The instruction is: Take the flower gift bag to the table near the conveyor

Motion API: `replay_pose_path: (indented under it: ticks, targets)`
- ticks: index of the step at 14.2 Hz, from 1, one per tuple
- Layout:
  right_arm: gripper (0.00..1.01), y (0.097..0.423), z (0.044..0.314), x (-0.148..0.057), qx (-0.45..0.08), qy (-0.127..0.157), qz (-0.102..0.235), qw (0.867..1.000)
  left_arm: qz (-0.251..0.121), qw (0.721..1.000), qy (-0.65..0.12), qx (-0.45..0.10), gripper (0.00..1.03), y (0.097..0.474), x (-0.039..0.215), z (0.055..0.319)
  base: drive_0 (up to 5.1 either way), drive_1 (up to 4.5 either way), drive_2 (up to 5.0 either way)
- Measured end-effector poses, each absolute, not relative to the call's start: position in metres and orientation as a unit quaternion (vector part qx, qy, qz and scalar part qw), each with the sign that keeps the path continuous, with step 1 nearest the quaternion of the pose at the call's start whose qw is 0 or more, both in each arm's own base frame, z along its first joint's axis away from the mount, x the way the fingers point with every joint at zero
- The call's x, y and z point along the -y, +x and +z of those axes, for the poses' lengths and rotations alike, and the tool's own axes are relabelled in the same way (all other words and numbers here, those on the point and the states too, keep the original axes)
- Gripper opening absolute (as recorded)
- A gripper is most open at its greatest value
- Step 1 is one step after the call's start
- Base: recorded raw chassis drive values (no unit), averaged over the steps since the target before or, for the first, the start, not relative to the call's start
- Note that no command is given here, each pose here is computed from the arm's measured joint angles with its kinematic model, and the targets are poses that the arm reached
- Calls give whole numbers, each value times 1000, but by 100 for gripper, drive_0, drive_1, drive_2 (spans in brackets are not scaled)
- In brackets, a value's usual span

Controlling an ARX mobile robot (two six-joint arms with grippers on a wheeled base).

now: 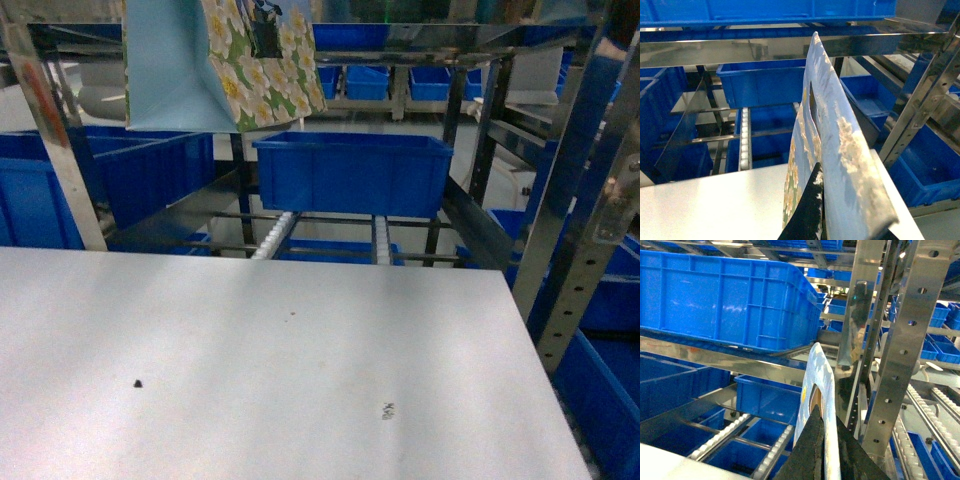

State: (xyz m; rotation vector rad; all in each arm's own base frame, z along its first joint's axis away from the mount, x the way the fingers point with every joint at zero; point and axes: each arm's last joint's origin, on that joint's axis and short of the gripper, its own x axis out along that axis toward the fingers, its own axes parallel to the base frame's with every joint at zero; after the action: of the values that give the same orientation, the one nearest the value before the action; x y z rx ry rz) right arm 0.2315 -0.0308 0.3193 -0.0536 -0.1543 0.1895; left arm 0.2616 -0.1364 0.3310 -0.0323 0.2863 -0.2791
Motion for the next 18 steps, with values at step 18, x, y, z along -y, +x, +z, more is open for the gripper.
replay_pose_path:
  ticks: [18]
  targets:
    - [2, 231, 319, 31, 77, -27, 95, 992, -139, 980, -16, -143, 2, 262, 136, 331, -485, 207, 273]
